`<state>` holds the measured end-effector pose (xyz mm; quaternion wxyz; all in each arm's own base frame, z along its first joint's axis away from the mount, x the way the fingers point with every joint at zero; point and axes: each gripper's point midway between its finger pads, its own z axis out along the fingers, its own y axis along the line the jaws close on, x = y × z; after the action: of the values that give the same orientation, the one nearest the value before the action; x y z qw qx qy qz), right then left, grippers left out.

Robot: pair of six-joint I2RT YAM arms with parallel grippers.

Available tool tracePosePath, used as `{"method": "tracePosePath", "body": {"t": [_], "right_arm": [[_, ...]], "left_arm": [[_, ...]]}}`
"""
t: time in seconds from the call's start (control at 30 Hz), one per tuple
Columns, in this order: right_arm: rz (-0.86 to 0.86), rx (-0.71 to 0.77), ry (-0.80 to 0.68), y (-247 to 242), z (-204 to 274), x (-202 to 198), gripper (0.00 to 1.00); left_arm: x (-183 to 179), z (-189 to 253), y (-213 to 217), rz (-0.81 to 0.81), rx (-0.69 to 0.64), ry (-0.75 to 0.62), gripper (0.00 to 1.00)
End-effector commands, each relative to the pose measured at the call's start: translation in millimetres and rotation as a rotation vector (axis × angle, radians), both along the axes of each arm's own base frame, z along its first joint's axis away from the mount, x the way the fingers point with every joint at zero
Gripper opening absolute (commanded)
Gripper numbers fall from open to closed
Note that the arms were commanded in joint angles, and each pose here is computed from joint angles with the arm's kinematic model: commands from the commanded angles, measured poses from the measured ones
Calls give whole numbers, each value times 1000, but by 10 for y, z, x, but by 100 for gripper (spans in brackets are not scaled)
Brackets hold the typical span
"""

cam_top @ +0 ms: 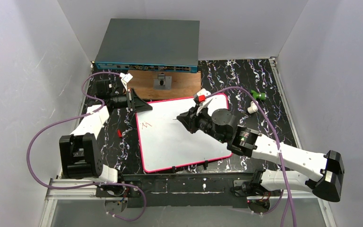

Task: Write a sentence on the whiteboard

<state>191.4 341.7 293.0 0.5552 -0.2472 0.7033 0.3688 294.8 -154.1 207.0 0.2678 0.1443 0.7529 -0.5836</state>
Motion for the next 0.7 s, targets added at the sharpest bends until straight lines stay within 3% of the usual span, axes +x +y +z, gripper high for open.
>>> {"method": "tracePosePath", "body": {"t": [0.0,0.17,0.47,0.67], "right_arm": [[-56,2,20,-59,101,79,1],[-133,-53,87,-152,156,143,1],[51,-33,141,395,217,32,1],[103,-42,252,680,-85,-16,1]], "left_arm": [[95,-90,45,63,97,-114,0],[102,-113,63,100,114,-105,0],[218,-136,85,141,125,-156,0],[233,-98,75,143,110,-171,0]]}}
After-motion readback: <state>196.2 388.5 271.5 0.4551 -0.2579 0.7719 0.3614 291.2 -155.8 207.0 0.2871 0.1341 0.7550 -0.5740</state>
